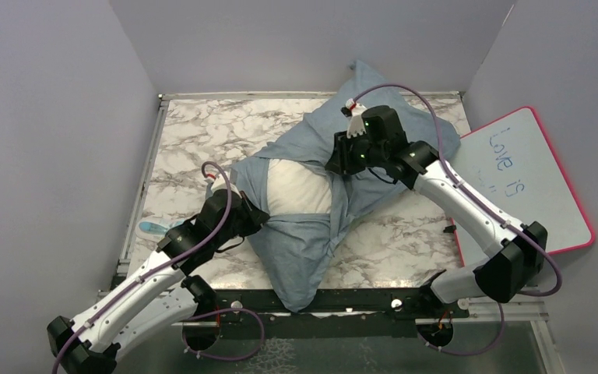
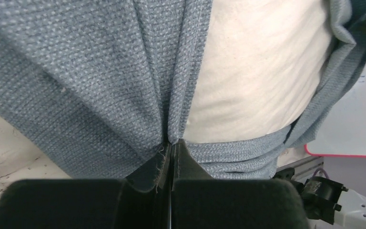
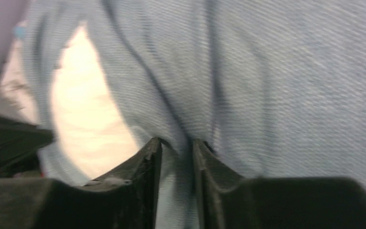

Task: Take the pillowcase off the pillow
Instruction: Remove the pillow from the pillowcase.

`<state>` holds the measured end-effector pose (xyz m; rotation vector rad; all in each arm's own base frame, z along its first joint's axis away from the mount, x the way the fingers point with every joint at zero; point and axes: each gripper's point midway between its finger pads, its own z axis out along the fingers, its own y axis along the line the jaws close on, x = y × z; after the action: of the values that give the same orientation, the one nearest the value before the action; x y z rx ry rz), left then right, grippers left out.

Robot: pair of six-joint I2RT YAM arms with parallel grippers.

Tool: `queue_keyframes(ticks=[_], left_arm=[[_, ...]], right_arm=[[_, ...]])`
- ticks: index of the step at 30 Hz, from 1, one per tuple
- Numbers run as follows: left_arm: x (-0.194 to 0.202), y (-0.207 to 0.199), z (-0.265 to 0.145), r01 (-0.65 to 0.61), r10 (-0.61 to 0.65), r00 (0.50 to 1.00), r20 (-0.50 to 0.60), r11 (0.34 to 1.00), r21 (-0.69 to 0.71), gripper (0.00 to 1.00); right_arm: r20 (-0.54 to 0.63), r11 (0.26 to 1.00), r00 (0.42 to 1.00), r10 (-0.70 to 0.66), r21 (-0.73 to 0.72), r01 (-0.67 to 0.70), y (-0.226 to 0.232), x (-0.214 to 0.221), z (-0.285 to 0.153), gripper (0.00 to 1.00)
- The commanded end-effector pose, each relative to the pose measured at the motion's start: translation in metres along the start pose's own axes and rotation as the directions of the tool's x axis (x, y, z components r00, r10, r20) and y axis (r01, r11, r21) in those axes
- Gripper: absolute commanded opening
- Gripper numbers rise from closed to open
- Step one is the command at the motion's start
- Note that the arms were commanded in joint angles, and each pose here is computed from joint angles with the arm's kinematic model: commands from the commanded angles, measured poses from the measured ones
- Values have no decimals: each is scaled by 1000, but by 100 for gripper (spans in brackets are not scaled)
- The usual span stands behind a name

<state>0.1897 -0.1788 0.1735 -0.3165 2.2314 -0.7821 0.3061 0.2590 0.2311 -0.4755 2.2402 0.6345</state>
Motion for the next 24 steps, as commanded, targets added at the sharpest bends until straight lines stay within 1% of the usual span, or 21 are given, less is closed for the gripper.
queue_keyframes(ticks=[1,3,4,8,9,11,13,15,16,18,20,21,24], left_arm=[[18,-4,6,-53,55,993,-103,998,25,0],[19,-4,7,-68,70,991,-110,997,26,0],[18,-4,7,-69,72,991,-109,997,27,0],[16,-5,3,-60,64,994,-90,997,39,0],[16,-5,2,-60,64,994,-88,997,44,0],[15,-6,-1,-56,60,995,-81,997,56,0],[16,-6,-3,-47,52,996,-78,997,65,0],[16,-5,-4,-37,42,996,-73,997,67,0],[16,-5,-5,-34,39,997,-71,997,69,0],[15,-5,-5,-31,36,997,-68,997,71,0],[15,-5,-5,-35,40,997,-67,997,69,0],[14,-6,-5,-38,43,997,-66,997,69,0],[12,-4,-4,-48,51,997,-58,998,50,0]], right_arm=[[29,951,999,-27,-307,34,66,-27,-13,43],[35,954,998,-58,-294,65,76,-36,-7,60],[36,956,996,-80,-279,87,80,-40,-3,65],[2,969,990,-145,-202,142,82,-47,21,78],[-5,970,987,-160,-186,156,82,-49,28,80],[-54,973,981,-188,-150,178,81,-44,43,88],[-126,976,972,-199,-110,185,76,-34,60,87],[-234,978,950,-207,-70,196,67,-16,80,75],[-269,978,941,-205,-31,204,59,-11,86,69],[-275,973,942,-190,77,219,40,-13,89,48],[-229,962,955,-187,153,225,28,-20,86,27],[-187,958,962,-199,171,231,26,-29,80,17],[-57,931,974,-217,289,224,11,-59,54,4]])
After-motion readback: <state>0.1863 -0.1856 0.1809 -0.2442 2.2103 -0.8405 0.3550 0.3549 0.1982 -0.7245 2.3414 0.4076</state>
